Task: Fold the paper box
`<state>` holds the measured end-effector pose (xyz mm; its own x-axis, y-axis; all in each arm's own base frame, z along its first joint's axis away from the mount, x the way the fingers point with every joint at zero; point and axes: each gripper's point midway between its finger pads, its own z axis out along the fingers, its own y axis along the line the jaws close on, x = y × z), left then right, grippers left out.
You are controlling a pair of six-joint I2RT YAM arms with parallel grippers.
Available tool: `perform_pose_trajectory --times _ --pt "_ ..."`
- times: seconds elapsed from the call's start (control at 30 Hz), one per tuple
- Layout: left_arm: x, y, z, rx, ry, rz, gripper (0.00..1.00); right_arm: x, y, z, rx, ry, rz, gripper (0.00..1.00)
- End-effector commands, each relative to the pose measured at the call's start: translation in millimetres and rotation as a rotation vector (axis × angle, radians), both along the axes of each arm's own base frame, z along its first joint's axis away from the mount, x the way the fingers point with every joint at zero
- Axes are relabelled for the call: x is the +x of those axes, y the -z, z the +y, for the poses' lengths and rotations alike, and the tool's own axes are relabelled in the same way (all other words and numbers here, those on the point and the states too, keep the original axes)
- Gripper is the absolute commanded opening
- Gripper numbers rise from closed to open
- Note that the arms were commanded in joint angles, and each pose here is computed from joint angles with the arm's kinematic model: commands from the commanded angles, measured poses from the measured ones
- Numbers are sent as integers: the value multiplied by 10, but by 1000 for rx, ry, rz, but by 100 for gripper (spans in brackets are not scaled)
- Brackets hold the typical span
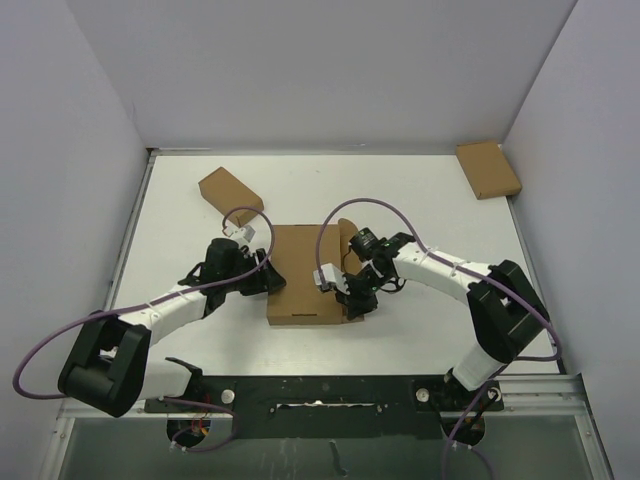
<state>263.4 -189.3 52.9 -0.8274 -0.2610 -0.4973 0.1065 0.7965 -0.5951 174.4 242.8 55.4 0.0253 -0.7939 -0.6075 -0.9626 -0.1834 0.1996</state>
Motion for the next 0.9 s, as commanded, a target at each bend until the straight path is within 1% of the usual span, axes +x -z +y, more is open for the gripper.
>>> perform_pose_trajectory --times 0.0,0.3,0.4,0.5,0.6,0.67,0.73,0.87 --pt "-165 199 142 86 -8 75 50 211 -259 287 53 44 -72 0" --pt "-117 150 58 85 17 67 51 244 -285 398 66 104 -44 0" --pt "-94 97 54 95 27 64 54 232 -290 349 72 100 -25 3" --pt "-41 -1 69 106 25 44 58 262 -340 226 76 102 -31 13" --pt "27 -121 92 114 16 20 63 325 -471 103 117 124 -55 29" --pt "62 -211 102 117 15 2 66 354 -555 46 149 134 -60 36" --pt "86 -316 110 115 12 -17 70 400 -618 -16 170 146 -64 39" --pt "81 -544 138 103 -3 -67 71 519 -732 -110 209 192 -67 40"
